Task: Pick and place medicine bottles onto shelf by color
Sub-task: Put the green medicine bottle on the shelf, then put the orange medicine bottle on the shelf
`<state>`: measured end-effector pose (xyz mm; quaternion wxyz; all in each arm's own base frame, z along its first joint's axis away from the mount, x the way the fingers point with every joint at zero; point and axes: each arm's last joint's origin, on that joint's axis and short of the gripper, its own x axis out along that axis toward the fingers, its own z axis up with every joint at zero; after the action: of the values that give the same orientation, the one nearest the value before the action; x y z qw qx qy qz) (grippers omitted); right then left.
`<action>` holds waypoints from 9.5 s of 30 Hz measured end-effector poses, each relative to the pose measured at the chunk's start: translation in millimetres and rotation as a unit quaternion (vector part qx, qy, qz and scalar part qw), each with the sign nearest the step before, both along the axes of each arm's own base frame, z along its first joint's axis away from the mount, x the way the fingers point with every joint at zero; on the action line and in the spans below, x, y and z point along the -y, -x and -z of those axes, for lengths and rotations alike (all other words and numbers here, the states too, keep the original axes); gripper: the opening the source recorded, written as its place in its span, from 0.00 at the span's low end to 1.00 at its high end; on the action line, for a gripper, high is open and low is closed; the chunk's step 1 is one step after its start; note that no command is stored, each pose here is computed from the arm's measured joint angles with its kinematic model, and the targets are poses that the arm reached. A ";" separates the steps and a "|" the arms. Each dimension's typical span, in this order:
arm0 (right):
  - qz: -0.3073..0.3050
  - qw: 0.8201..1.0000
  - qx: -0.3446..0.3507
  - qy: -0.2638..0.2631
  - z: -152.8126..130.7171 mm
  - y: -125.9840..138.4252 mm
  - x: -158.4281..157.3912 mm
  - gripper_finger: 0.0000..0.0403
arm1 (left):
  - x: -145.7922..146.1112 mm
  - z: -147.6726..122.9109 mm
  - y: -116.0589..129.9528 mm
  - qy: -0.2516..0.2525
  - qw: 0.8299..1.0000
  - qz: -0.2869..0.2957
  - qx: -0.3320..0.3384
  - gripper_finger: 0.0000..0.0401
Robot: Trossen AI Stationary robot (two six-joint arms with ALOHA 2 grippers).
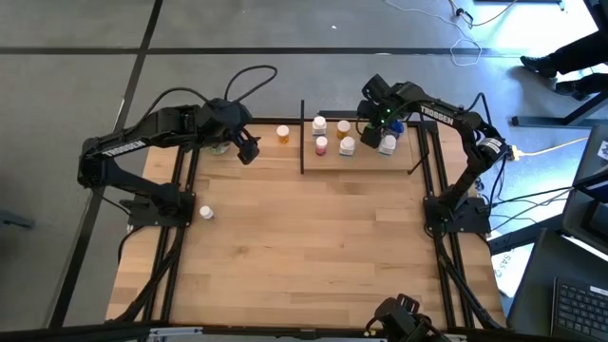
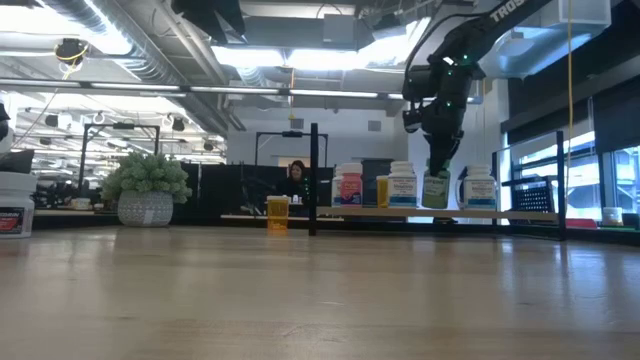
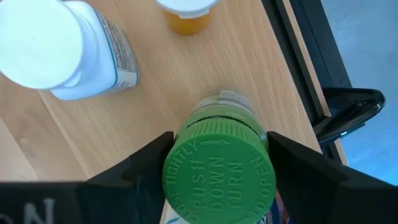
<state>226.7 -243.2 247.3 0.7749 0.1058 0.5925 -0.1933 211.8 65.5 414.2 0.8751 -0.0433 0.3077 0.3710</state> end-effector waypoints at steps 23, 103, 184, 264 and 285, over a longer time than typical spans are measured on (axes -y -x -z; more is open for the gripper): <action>-0.003 1.000 0.002 0.006 -0.6 -0.6 0.8 0.67 | 0.0 0.1 0.0 -0.001 1.000 0.001 -0.001 0.86; -0.259 0.926 0.273 -0.020 -161.4 -39.9 -112.8 0.67 | -62.2 21.3 -14.1 0.176 0.981 -0.031 0.070 0.86; -0.260 0.919 0.296 0.001 -165.2 -44.2 -109.9 0.67 | -218.2 219.5 -95.2 0.104 0.950 0.206 -0.210 0.86; -0.259 0.921 0.290 -0.005 -164.0 -43.1 -110.6 0.67 | -150.7 156.0 -80.6 0.184 0.948 0.135 -0.223 0.52; -0.238 0.940 0.244 -0.026 -159.5 -30.2 -111.1 0.67 | -65.0 79.4 -70.8 0.154 0.968 0.138 -0.142 0.52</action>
<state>256.9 -132.1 406.9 0.9159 0.0260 0.3981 0.0440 282.6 130.6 334.8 0.8479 -0.0814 0.4852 0.1977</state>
